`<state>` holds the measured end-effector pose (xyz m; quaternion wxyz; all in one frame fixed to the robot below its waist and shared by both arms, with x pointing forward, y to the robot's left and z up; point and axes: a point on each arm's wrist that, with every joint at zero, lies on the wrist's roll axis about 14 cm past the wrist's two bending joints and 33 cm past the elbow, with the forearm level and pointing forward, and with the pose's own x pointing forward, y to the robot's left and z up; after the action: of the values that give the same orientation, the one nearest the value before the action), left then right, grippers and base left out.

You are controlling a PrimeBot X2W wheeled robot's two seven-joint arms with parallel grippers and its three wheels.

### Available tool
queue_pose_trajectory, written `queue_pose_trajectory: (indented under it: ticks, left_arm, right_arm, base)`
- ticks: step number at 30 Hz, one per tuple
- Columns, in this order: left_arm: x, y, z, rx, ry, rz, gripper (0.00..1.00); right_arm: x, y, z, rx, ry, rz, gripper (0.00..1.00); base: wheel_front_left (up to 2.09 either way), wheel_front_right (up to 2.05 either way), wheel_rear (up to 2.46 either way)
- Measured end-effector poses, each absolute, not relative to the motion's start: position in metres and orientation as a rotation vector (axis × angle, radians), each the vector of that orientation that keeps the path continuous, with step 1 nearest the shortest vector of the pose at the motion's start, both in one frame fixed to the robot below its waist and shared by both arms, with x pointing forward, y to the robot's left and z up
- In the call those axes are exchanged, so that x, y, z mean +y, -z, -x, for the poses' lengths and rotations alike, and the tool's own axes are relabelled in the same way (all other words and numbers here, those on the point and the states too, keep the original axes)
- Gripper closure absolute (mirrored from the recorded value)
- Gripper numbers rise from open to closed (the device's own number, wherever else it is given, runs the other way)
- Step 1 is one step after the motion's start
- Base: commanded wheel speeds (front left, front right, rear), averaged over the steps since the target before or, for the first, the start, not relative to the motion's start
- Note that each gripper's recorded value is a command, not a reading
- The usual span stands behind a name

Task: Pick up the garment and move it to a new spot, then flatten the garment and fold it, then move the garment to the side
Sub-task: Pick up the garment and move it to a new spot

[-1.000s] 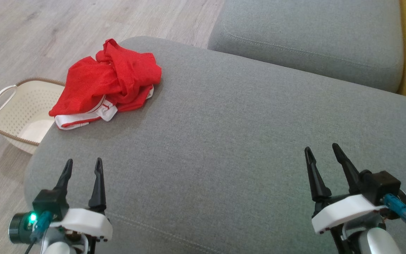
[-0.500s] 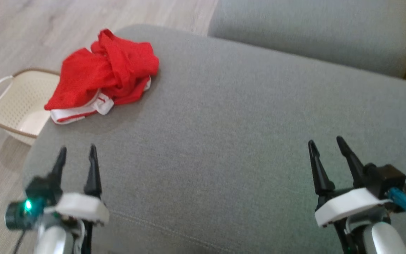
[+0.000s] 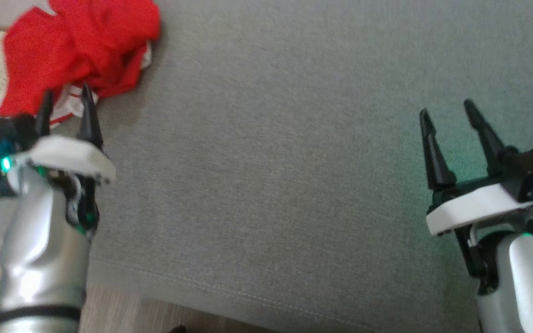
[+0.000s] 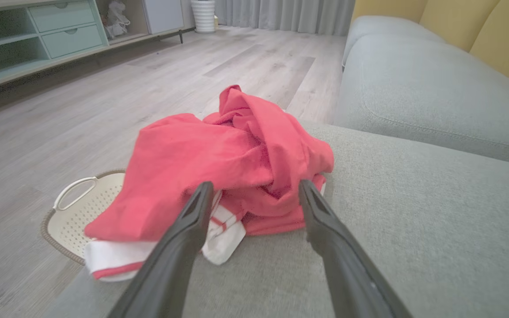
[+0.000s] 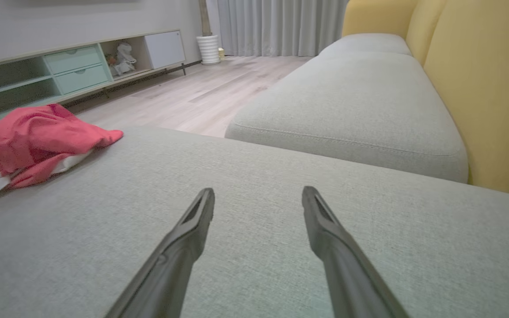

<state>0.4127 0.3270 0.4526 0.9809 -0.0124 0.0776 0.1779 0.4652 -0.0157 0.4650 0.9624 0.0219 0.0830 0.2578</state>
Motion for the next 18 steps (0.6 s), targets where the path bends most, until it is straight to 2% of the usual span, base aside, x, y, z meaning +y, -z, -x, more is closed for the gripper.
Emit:
queue_pose_trajectory:
  ticks: [5, 12, 13, 14, 18]
  left_arm:
    - [0.326, -0.426, -0.467, 0.243, -0.309, 0.005, 0.00]
    - [0.329, -0.386, -0.490, 0.371, -0.319, 0.011, 0.00]
    - [0.328, -0.384, -0.493, 0.374, -0.318, 0.012, 0.62]
    - [0.328, -0.384, -0.495, 0.373, -0.316, 0.011, 1.00]
    - [0.330, -0.396, -0.502, 0.338, -0.314, -0.002, 1.00]
  right_arm:
    - [-0.029, -0.441, -0.484, 0.203, -0.487, -0.054, 0.00]
    - [-0.043, -0.416, -0.491, 0.253, -0.449, -0.057, 0.00]
    - [-0.045, -0.415, -0.491, 0.253, -0.445, -0.057, 0.00]
    - [-0.046, -0.414, -0.492, 0.254, -0.442, -0.057, 0.00]
    - [-0.047, -0.412, -0.492, 0.258, -0.436, -0.057, 0.00]
  base:
    - [0.00, 0.00, 0.00]
    - [0.00, 0.00, 0.00]
    - [0.00, 0.00, 0.00]
    - [0.00, 0.00, 0.00]
    - [0.00, 0.00, 0.00]
